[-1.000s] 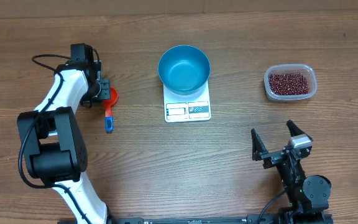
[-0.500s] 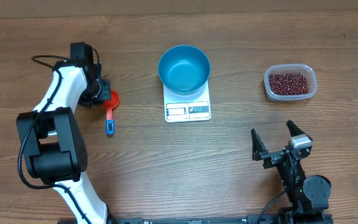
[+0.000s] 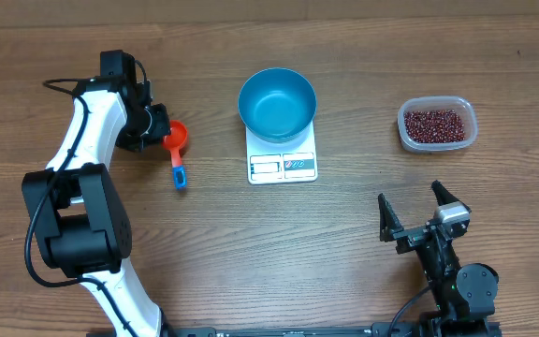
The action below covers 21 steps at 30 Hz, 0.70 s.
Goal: Scoop item into bowl and weigh 150g on scale
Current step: 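Lift the red scoop and carry it right toward the scale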
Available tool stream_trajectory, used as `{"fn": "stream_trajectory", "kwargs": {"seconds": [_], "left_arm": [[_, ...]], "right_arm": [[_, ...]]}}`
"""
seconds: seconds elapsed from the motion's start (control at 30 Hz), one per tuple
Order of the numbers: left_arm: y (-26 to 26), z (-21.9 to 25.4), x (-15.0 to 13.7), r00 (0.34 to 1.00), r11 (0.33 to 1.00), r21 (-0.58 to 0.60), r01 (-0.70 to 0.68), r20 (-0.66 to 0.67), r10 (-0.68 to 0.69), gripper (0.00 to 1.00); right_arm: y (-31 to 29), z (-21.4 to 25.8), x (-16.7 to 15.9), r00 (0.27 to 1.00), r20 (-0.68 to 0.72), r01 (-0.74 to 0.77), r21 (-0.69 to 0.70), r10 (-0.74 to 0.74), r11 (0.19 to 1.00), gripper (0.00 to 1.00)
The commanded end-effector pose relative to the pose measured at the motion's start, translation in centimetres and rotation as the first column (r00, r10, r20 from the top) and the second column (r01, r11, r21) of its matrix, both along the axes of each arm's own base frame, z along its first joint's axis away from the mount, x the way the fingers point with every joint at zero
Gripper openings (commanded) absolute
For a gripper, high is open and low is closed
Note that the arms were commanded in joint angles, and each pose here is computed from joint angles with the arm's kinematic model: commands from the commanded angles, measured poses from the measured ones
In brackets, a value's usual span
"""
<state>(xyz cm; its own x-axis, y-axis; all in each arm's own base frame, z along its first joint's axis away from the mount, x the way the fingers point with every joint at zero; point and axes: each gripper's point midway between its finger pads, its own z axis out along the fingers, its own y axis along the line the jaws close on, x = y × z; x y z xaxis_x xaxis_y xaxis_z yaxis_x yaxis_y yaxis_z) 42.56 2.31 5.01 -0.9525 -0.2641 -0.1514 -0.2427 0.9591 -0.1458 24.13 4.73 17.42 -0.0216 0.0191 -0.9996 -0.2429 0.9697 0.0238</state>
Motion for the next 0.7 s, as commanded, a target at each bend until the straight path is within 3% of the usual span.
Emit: {"fn": "stream_trajectory", "kwargs": {"seconds": [0.0,0.27,0.67], "left_arm": [[-0.1,1.1,0.2,0.989,0.988,-0.058,-0.145,-0.007,0.145,0.04],[1.7,0.7,-1.7,0.929,0.933,0.008,-0.359,-0.090,0.358,0.04],[1.7,0.7,-1.9,0.893,0.898,0.008,-0.440,-0.104,0.438,0.04]], "right_arm": [[0.1,-0.1,0.0,1.000,0.008,-0.006,-0.001,0.006,1.000,1.00],[0.1,-0.1,0.0,1.000,0.008,-0.006,-0.001,0.006,1.000,1.00],[0.1,-0.1,0.0,1.000,0.008,-0.006,-0.001,0.006,1.000,1.00]]}}
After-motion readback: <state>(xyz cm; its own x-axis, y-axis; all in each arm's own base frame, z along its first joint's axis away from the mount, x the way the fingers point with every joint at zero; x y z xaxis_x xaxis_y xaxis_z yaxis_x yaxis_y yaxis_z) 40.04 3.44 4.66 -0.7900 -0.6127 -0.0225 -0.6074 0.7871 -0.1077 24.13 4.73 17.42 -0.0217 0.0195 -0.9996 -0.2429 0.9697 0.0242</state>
